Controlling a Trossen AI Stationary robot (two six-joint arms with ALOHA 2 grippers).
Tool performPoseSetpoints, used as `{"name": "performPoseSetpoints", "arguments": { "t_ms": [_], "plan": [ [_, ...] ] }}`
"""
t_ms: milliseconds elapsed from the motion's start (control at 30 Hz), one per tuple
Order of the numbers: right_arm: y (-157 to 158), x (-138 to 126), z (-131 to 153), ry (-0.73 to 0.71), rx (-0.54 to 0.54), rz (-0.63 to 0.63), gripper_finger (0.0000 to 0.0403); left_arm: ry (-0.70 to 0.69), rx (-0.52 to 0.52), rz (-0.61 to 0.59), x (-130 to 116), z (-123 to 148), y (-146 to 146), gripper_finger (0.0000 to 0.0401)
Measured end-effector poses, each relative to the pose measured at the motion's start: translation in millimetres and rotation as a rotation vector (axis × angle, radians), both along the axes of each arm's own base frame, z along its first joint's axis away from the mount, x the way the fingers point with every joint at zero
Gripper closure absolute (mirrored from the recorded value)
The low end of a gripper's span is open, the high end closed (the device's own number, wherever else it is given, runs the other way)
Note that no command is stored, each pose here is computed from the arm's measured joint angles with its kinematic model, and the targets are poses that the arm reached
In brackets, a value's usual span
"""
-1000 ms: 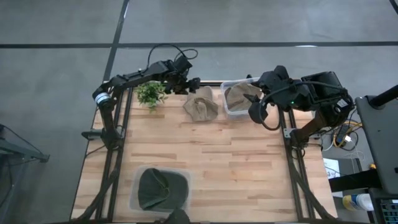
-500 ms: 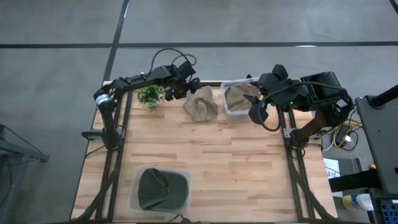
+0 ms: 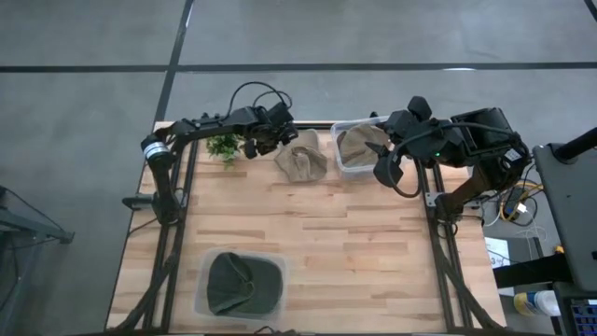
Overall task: Pick & Place hat
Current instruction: Put the brown cap into the top transparent bin
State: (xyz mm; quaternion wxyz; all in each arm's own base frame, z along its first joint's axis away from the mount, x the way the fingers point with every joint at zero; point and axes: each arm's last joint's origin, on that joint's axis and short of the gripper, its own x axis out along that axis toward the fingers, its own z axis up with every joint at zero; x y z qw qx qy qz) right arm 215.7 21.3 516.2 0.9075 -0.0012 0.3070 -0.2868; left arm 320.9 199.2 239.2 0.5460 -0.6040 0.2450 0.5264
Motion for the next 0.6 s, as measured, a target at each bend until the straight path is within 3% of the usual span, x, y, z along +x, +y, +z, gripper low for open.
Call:
{"name": "performPoseSetpoints", "arguments": {
  "t_ms": [200,600],
  "plan": [
    [0,0,0,0.01,-0.014,0.011,0.0177,-0.024,-0.008,-0.001,3,-10,-5,0.0185],
    [0,0,1,0.001,-0.011,0.009,0.0177,-0.001,0.1,0.027,1,-21,-1,0.0185]
  ]
}}
